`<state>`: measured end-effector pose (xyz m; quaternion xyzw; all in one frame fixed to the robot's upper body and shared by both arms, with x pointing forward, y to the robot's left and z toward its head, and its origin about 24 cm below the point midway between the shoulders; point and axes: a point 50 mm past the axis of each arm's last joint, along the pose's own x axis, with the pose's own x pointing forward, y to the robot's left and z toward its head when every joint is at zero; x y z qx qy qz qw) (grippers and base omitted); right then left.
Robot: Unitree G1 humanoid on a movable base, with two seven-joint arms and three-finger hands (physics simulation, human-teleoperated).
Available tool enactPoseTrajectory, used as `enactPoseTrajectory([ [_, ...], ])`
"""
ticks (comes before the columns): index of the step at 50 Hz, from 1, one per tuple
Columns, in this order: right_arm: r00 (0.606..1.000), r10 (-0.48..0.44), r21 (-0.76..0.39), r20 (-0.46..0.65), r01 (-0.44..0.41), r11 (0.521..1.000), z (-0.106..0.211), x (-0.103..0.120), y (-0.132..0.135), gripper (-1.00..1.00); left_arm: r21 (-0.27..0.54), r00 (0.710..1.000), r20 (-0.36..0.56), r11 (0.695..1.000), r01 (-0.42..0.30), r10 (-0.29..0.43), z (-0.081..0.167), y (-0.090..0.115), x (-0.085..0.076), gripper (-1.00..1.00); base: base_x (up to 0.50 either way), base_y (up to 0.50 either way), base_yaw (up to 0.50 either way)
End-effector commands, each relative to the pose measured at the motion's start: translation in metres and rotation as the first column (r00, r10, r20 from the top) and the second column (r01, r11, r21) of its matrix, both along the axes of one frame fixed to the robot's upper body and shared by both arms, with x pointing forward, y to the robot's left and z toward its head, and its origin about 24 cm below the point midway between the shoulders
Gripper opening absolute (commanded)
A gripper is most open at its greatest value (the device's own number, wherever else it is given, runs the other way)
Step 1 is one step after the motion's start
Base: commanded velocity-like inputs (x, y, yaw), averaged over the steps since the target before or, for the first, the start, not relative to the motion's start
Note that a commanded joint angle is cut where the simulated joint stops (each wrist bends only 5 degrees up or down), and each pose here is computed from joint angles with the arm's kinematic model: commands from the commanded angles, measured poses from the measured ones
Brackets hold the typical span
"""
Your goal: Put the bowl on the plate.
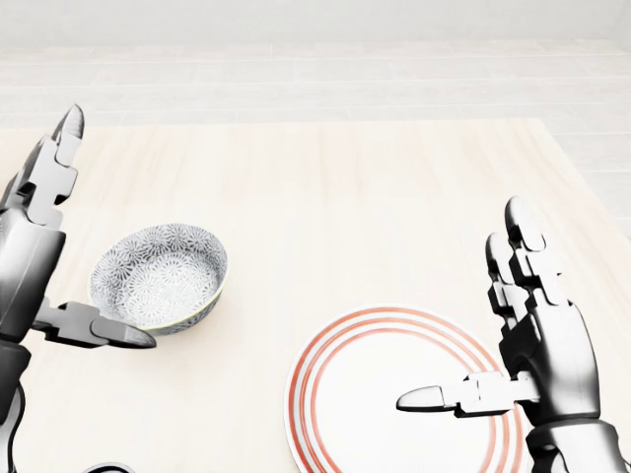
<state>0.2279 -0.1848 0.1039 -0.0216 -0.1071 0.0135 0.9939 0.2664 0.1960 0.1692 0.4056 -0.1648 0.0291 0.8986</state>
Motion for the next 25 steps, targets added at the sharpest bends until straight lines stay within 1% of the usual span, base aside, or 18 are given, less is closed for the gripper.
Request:
enactPoseTrajectory([
  [1, 1.000, -0.007, -0.003, -0.006, 0.007, 1.000, -0.001, -0.001, 0.000, 1.00, 0.165, 0.996, -0.047, 0.984, -0.066, 0.074, -0.005, 0.004, -0.002, 1.00, 0.00, 0.00, 0.00],
  [2, 1.000, -0.008, -0.003, -0.004, 0.008, 1.000, -0.001, -0.001, 0.000, 1.00, 0.173, 0.995, -0.052, 0.982, -0.069, 0.080, -0.006, 0.004, -0.002, 1.00, 0.00, 0.00, 0.00],
  [3, 1.000, -0.008, -0.003, -0.003, 0.008, 1.000, -0.001, -0.001, 0.000, 1.00, 0.192, 0.996, -0.043, 0.979, -0.062, 0.072, 0.000, 0.003, -0.002, 1.00, 0.00, 0.00, 0.00],
  [5, 1.000, -0.008, -0.003, -0.001, 0.008, 1.000, 0.000, -0.001, 0.000, 1.00, 0.202, 0.994, -0.060, 0.976, -0.080, 0.094, -0.005, 0.005, -0.003, 1.00, 0.00, 0.00, 0.00],
  [7, 1.000, -0.008, -0.004, -0.002, 0.008, 1.000, 0.000, -0.001, 0.000, 1.00, 0.226, 0.994, -0.054, 0.971, -0.083, 0.098, -0.001, 0.005, -0.002, 1.00, 0.00, 0.00, 0.00],
  [8, 1.000, -0.008, -0.004, -0.002, 0.008, 1.000, 0.000, -0.001, 0.000, 1.00, 0.226, 0.994, -0.054, 0.971, -0.084, 0.098, -0.001, 0.005, -0.002, 1.00, 0.00, 0.00, 0.00],
  [9, 1.000, -0.008, -0.008, 0.005, 0.008, 1.000, 0.001, -0.001, 0.001, 1.00, 0.246, 0.993, -0.064, 0.966, -0.081, 0.099, -0.001, 0.004, -0.003, 1.00, 0.00, 0.00, 0.00],
  [11, 1.000, -0.007, -0.009, 0.011, 0.007, 1.000, 0.003, -0.002, 0.001, 1.00, 0.259, 0.992, -0.071, 0.962, -0.083, 0.105, -0.002, 0.004, -0.002, 1.00, 0.00, 0.00, 0.00],
  [14, 1.000, -0.006, -0.012, 0.027, 0.006, 1.000, 0.006, -0.004, 0.002, 1.00, 0.272, 0.987, -0.093, 0.957, -0.100, 0.129, -0.009, 0.007, -0.001, 1.00, 0.00, 0.00, 0.00],
  [16, 1.000, -0.008, -0.013, 0.030, 0.008, 1.000, 0.007, -0.005, 0.002, 1.00, 0.289, 0.986, -0.104, 0.952, -0.098, 0.133, -0.008, 0.007, 0.000, 1.00, 0.00, 0.00, 0.00],
  [18, 1.000, -0.008, -0.014, 0.030, 0.008, 1.000, 0.007, -0.005, 0.002, 1.00, 0.297, 0.982, -0.121, 0.949, -0.103, 0.144, -0.013, 0.009, 0.000, 1.00, 0.00, 0.00, 0.00],
  [21, 1.000, -0.009, -0.014, 0.029, 0.010, 1.000, 0.007, -0.006, 0.002, 1.00, 0.331, 0.976, -0.151, 0.938, -0.099, 0.157, -0.017, 0.010, 0.001, 1.00, 0.00, 0.00, 0.00],
  [25, 0.999, -0.009, -0.019, 0.035, 0.010, 1.000, 0.008, -0.007, 0.003, 1.00, 0.342, 0.972, -0.159, 0.933, -0.109, 0.172, -0.019, 0.011, 0.005, 1.00, 0.00, 0.00, 0.00],
])
